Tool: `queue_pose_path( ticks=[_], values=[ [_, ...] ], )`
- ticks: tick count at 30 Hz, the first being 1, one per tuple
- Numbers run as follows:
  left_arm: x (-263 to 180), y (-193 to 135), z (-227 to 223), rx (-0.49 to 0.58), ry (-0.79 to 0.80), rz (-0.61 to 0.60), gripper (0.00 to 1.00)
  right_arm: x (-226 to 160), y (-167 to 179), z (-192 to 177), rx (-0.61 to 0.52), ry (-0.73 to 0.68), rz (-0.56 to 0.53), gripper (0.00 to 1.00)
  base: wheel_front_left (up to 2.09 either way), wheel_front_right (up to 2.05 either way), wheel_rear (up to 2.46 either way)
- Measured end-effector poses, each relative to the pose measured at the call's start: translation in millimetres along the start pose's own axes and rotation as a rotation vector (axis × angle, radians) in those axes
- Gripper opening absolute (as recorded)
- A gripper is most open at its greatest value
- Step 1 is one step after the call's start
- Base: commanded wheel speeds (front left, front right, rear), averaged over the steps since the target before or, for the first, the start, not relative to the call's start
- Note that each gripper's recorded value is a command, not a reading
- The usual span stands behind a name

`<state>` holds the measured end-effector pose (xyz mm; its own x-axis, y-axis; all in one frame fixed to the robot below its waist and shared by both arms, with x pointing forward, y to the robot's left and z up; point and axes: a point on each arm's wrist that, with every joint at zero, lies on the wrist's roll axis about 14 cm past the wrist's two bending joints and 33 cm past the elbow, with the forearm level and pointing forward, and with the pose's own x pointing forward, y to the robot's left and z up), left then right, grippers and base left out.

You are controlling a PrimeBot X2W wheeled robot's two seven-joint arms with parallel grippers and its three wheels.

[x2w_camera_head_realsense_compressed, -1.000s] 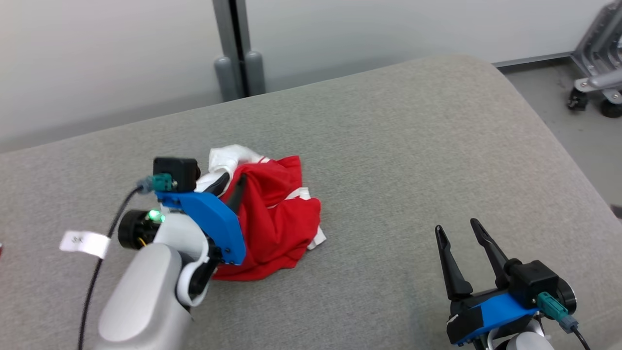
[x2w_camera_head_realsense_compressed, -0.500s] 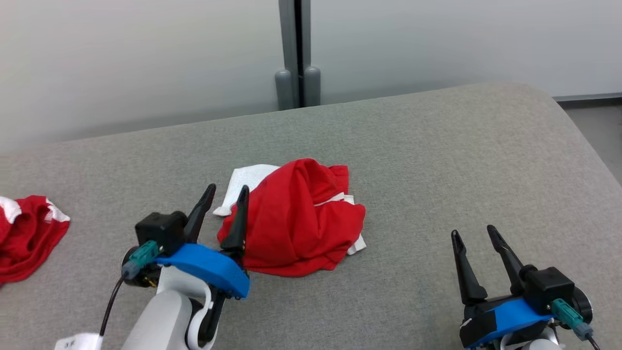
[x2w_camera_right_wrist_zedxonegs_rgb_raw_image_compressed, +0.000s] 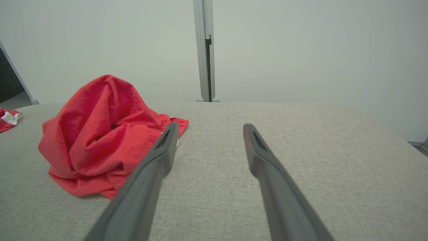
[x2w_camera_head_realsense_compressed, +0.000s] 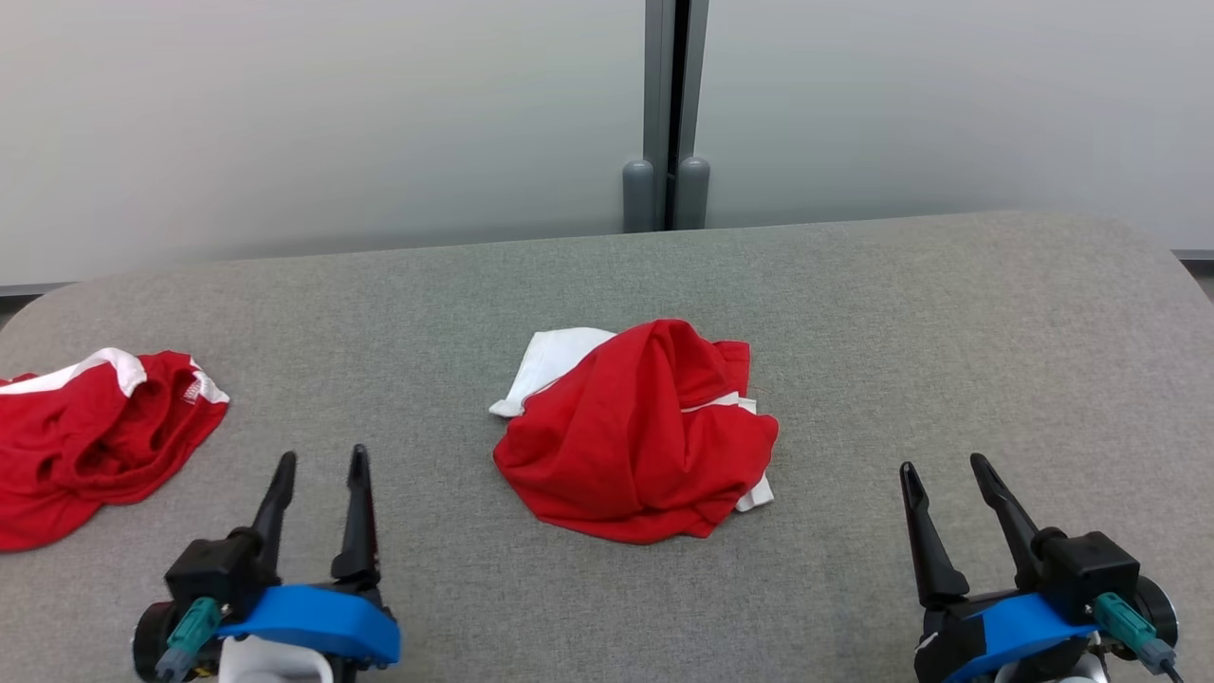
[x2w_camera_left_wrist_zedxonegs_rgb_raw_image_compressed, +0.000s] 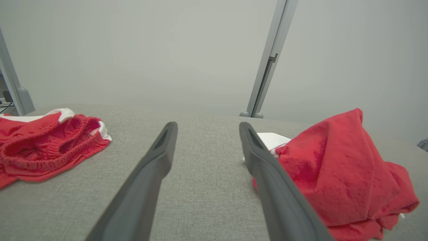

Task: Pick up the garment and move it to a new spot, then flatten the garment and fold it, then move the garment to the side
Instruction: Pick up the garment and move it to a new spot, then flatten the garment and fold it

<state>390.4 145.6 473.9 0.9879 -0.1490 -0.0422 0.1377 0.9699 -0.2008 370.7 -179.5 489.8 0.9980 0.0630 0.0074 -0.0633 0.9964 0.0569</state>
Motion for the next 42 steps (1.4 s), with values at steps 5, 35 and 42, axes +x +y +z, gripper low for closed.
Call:
queue_pose_path(
  ticks=[5, 35, 42],
  values=[
    [-9.9, 20.7, 8.8, 0.019, -0.031, 0.061, 1.00, -1.7, 0.3, -3.5, 0.013, 0.012, -0.001, 1.00, 0.00, 0.00, 0.00],
    [-18.7, 29.5, -4.7, 0.078, 0.004, 0.066, 1.00, 5.1, 28.6, -38.8, 0.080, 0.194, 0.075, 1.00, 0.00, 0.00, 0.00],
    [-10.5, 29.3, -5.3, 0.071, 0.006, 0.056, 1.00, 30.8, 51.2, -66.6, 0.075, 0.344, 0.149, 1.00, 0.00, 0.00, 0.00]
  ],
)
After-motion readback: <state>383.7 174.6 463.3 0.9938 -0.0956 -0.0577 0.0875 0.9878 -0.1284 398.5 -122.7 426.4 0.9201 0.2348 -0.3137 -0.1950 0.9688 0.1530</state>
